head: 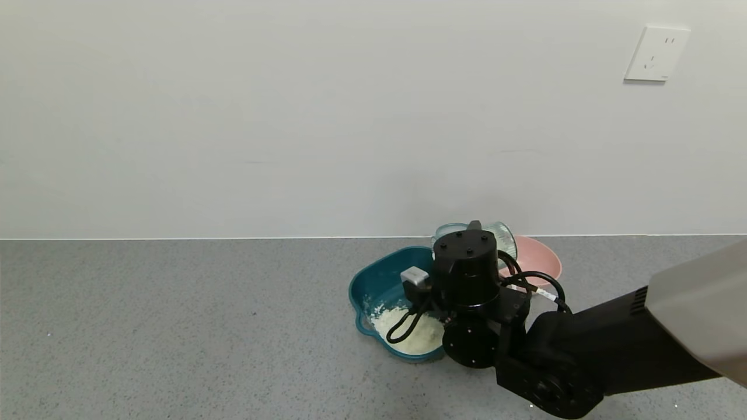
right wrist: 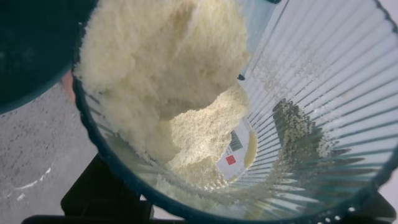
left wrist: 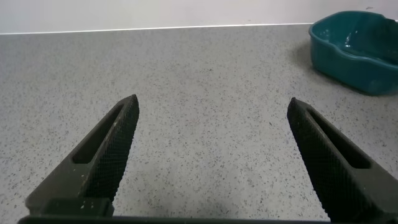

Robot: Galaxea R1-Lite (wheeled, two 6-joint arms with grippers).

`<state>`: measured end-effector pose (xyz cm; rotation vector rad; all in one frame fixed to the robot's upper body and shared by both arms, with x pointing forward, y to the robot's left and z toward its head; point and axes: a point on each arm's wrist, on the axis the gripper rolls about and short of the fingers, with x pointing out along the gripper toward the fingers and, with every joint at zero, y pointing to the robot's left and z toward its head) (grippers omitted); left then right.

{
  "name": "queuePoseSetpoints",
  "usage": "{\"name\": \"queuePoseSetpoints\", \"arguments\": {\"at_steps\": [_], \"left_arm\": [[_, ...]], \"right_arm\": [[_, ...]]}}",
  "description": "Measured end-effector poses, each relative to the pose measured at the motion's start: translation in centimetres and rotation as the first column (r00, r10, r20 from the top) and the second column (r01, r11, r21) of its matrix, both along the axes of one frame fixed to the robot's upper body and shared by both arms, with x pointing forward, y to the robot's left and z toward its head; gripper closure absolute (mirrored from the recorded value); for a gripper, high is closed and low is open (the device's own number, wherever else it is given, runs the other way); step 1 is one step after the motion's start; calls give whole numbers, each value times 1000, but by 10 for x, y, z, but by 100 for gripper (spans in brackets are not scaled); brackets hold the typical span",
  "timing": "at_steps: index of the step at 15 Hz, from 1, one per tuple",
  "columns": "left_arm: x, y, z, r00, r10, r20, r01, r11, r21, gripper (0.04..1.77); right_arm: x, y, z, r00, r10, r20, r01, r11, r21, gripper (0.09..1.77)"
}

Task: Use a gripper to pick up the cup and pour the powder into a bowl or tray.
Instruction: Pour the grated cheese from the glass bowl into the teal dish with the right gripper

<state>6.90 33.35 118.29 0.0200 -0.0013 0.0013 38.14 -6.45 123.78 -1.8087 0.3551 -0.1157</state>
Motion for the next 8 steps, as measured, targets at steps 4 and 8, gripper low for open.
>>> {"name": "queuePoseSetpoints", "arguments": {"at_steps": [4,8], "left_arm": [[0,0,0,1000,0,0,0,1000,0,9],[0,0,0,1000,0,0,0,1000,0,9]], "right_arm": [[0,-5,10,997,-12,72,6,997,77,53],[-5,-12,10,991,-34,128,8,980,198,53]]}}
